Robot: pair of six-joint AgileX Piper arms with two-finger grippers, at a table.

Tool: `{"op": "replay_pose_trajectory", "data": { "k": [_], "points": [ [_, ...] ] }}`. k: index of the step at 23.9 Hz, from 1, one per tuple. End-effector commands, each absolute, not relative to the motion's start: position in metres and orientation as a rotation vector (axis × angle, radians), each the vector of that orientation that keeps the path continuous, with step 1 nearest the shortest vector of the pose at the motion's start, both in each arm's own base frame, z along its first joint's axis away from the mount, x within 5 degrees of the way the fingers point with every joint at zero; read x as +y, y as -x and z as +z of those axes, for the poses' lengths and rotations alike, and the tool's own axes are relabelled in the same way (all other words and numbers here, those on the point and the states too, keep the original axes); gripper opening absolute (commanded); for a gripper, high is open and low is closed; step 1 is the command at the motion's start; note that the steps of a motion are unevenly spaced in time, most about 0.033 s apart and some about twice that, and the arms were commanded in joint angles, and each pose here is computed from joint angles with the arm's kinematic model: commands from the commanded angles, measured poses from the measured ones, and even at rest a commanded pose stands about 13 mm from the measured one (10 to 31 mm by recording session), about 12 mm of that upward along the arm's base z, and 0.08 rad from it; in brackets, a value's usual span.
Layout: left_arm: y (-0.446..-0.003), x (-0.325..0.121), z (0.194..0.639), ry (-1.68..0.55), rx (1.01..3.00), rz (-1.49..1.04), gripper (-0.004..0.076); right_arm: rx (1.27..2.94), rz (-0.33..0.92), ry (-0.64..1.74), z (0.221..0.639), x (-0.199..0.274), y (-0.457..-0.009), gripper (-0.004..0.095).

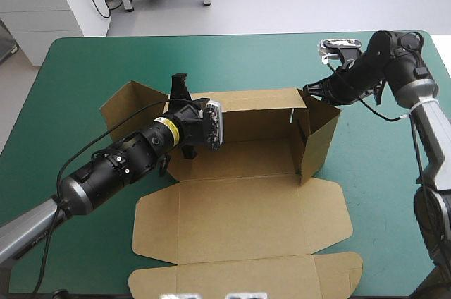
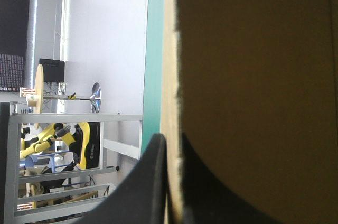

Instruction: Fold the box

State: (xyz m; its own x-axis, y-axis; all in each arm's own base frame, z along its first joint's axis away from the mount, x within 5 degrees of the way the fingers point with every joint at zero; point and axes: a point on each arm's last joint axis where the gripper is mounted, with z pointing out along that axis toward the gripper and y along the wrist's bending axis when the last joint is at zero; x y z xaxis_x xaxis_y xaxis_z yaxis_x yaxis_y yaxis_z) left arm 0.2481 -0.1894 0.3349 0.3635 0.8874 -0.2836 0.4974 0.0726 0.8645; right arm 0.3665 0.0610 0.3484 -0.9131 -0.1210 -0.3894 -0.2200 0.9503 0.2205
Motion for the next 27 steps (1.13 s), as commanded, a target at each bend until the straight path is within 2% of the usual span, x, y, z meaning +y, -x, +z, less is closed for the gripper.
{"op": "replay_pose_trajectory", "data": {
  "k": [1, 10, 21, 27],
  "points": [
    [-0.246, -0.185, 0.347, -1.540, 1.277, 0.479, -0.0008, 2.628, 0.399, 0.276, 0.380, 0.060, -0.351, -0.0021],
    [-0.245, -0.180, 0.331, -1.520, 1.318, 0.496, -0.0008, 2.616, 0.430, 0.277, 0.383, 0.062, -0.349, -0.0021],
    [-0.245, -0.180, 0.330, -1.527, 1.316, 0.501, -0.0008, 2.681, 0.489, 0.354, 0.362, 0.063, -0.315, -0.0021],
    [-0.244, -0.178, 0.324, -1.576, 1.275, 0.558, -0.0008, 2.649, 0.508, 0.352, 0.364, 0.063, -0.305, -0.0021]
  ]
}}
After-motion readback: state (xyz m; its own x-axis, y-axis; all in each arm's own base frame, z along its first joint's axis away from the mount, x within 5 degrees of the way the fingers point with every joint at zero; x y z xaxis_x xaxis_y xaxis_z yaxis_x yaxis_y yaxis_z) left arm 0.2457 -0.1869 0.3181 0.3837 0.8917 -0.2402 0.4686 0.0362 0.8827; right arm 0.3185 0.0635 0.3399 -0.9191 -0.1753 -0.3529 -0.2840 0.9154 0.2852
